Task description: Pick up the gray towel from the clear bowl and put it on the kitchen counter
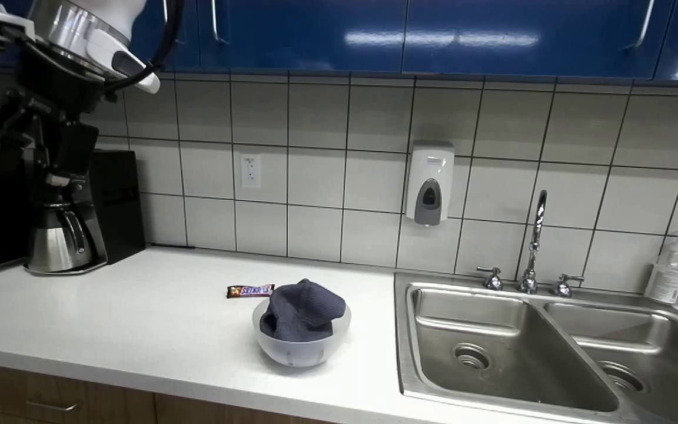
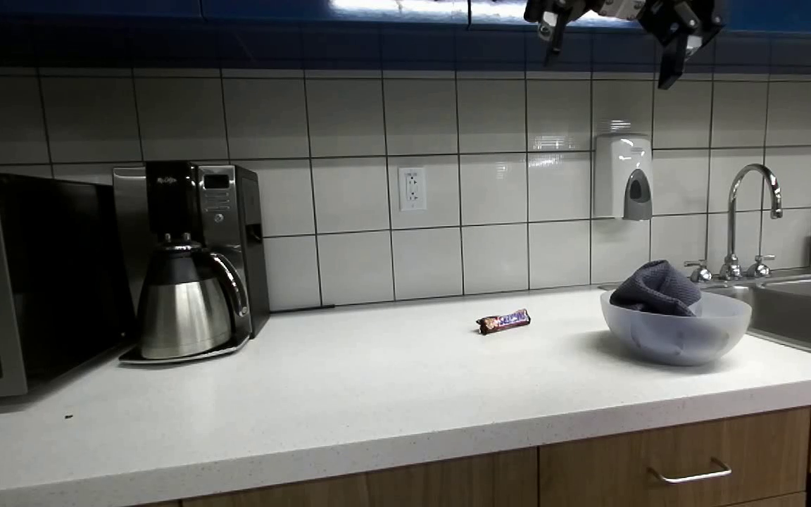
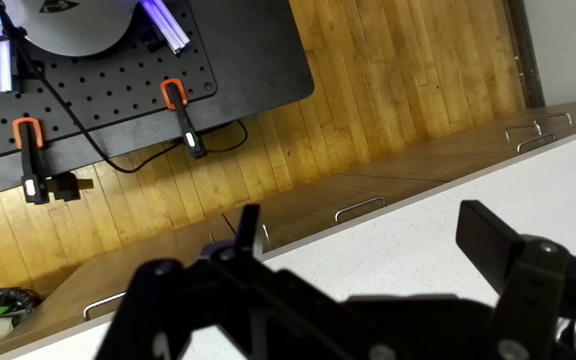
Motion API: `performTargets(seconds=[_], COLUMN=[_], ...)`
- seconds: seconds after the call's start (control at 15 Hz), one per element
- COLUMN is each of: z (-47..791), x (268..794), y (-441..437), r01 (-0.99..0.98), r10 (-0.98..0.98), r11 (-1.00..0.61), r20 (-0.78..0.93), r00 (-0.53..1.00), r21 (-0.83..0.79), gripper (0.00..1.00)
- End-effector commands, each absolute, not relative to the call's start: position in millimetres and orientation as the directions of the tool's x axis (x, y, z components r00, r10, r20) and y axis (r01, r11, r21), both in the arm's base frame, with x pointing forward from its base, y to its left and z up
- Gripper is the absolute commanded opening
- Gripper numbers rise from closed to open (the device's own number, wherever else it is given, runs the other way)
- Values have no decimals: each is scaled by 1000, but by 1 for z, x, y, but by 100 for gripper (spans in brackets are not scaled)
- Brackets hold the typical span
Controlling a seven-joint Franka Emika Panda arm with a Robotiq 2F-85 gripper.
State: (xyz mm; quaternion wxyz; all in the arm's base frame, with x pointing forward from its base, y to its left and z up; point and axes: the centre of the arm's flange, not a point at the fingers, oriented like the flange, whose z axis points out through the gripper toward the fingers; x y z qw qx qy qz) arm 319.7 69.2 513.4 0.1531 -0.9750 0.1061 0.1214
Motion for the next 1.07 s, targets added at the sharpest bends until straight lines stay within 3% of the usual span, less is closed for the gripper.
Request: performTargets(seconds=[0.0,0.4,1.0], z=[513,512,489], x=[320,321,361], y=[69,65,2], r01=[-244,-255,-420], r10=[-170,-184,-415], r11=[-931,-927,-867], r20=[-269,-260,-78], r00=[948,948,906], r21=[-273,-274,-267], gripper=[100,100,100])
